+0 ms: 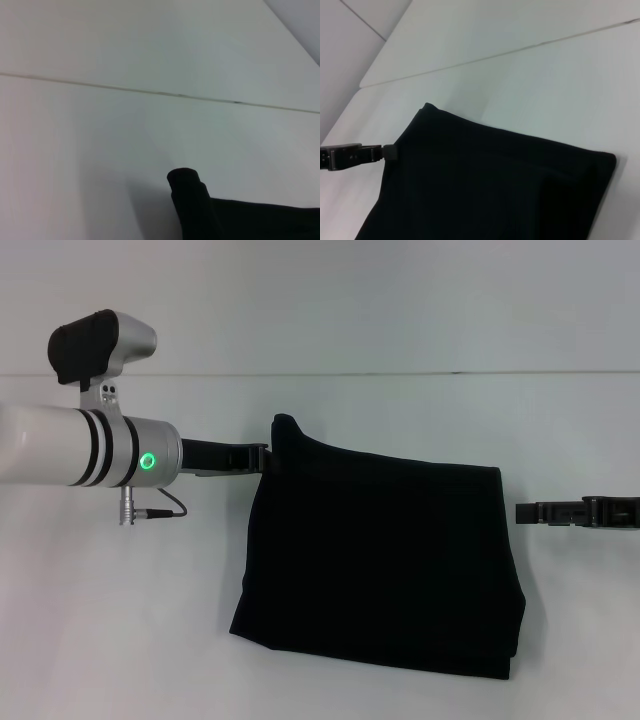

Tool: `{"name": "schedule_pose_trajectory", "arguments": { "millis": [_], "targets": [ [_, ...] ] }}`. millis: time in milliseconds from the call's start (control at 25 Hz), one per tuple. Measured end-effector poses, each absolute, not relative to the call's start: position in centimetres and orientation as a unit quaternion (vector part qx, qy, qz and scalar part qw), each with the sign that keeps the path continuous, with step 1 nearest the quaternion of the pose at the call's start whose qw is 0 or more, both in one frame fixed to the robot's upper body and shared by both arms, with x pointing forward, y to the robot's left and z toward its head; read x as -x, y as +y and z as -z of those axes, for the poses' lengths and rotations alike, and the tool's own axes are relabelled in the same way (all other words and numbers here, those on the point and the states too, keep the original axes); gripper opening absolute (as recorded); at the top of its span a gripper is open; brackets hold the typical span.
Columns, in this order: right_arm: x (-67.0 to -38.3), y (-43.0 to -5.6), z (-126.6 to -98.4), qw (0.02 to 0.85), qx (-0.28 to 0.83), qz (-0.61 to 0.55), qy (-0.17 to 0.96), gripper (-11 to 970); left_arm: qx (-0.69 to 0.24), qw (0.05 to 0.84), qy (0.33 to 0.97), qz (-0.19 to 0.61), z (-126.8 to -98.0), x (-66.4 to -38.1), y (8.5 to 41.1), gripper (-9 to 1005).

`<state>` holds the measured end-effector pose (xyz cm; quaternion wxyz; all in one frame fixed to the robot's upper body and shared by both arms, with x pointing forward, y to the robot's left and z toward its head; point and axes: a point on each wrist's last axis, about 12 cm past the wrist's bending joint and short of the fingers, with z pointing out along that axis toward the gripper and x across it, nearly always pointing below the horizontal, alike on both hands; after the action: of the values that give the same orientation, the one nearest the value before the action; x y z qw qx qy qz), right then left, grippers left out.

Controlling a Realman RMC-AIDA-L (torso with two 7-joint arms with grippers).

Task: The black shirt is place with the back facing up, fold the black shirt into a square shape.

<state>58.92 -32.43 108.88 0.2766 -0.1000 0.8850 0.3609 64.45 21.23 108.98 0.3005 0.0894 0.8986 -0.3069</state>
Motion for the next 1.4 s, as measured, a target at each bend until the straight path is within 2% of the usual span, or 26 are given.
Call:
{"name": "schedule_pose_trajectory", "arguments": {
  "millis": [240, 720, 1400],
  "targets": [
    [-59.0, -32.4, -109.1, 0.276, 0.103, -0.362, 0.884, 844, -0.072, 0.296, 0.900, 0.312, -108.8, -64.2, 21.6, 71],
    [-59.2, -32.5, -109.4, 0.278, 0.106, -0.361, 0.884, 848, -0.046, 0.284, 0.895, 0.342, -108.7, -63.2, 23.2, 93],
    [-59.2, -32.5, -109.5, 0.278, 0.107, -0.365, 0.882, 852, -0.052, 0.310, 0.888, 0.335, -109.8, -63.4, 24.4, 125]
  ]
}}
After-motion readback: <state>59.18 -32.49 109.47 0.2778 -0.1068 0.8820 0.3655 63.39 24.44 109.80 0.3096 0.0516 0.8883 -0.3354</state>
